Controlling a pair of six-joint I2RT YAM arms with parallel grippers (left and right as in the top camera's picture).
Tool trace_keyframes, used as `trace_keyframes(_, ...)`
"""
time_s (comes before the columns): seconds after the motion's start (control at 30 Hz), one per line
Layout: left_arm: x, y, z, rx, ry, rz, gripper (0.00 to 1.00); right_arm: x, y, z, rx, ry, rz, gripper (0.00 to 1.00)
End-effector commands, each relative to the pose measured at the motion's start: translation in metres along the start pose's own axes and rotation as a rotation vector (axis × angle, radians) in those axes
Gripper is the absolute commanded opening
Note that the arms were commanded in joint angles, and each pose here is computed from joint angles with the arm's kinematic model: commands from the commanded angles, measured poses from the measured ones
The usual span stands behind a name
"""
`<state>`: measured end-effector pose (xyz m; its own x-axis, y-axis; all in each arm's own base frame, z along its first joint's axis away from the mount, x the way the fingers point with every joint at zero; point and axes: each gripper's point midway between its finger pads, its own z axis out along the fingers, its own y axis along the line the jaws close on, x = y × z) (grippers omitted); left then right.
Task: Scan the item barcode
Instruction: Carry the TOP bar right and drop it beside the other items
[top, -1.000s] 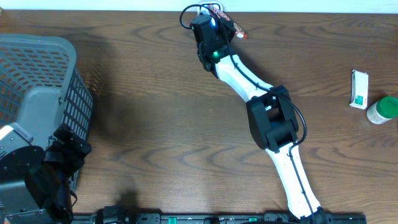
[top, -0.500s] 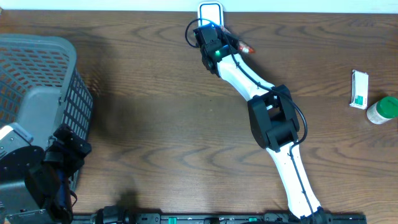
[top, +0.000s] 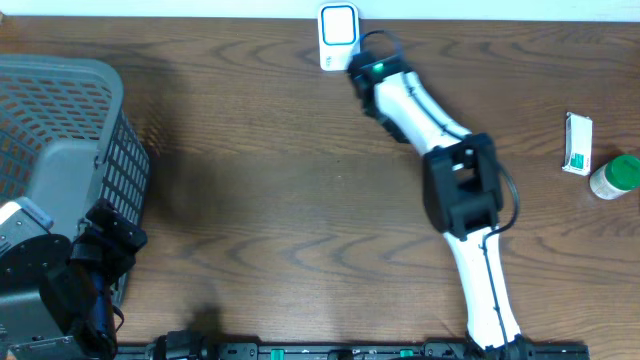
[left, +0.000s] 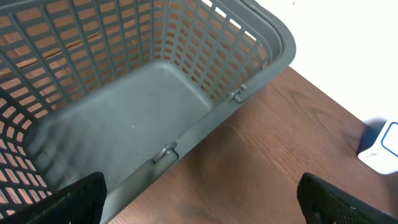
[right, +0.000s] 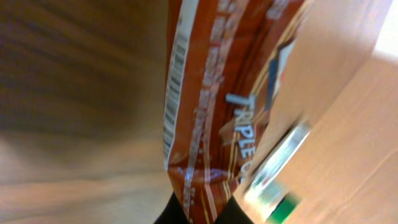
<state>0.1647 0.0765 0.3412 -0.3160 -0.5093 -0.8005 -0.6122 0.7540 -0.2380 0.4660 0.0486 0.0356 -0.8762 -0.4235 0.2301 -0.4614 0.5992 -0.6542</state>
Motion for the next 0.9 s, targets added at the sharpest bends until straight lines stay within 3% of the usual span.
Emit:
trace_keyframes(0.0, -0.002, 0.003, -0.001, -0.015, -0.009, 0.002, 0.98, 0.038, -0.046, 0.031, -0.048, 0.108, 0.410, 0.01)
trace_keyframes(0.27, -0.002, 0.003, -0.001, -0.015, -0.009, 0.002, 0.98, 0.127, -0.092, 0.121, -0.071, 0.384, 0.729, 0.01)
trace_keyframes(0.5, -0.002, 0.003, -0.001, -0.015, -0.009, 0.002, 0.98, 0.201, -0.119, 0.166, -0.088, 0.558, 0.850, 0.02)
trace_keyframes(0.53, -0.002, 0.003, -0.001, -0.015, -0.009, 0.002, 0.98, 0.204, -0.119, 0.169, -0.108, 0.565, 0.867, 0.17)
trace_keyframes(0.57, -0.002, 0.003, -0.001, -0.015, -0.009, 0.002, 0.98, 0.205, -0.118, 0.170, -0.143, 0.565, 0.877, 0.49)
trace_keyframes(0.63, -0.002, 0.003, -0.001, -0.015, -0.009, 0.002, 0.98, 0.197, -0.117, 0.167, -0.259, 0.518, 0.856, 0.93)
trace_keyframes(0.67, -0.002, 0.003, -0.001, -0.015, -0.009, 0.002, 0.98, 0.193, -0.118, 0.163, -0.295, 0.492, 0.850, 0.99)
trace_keyframes(0.87, -0.002, 0.003, -0.001, -0.015, -0.009, 0.002, 0.98, 0.164, -0.163, 0.096, -0.440, 0.215, 0.976, 0.99)
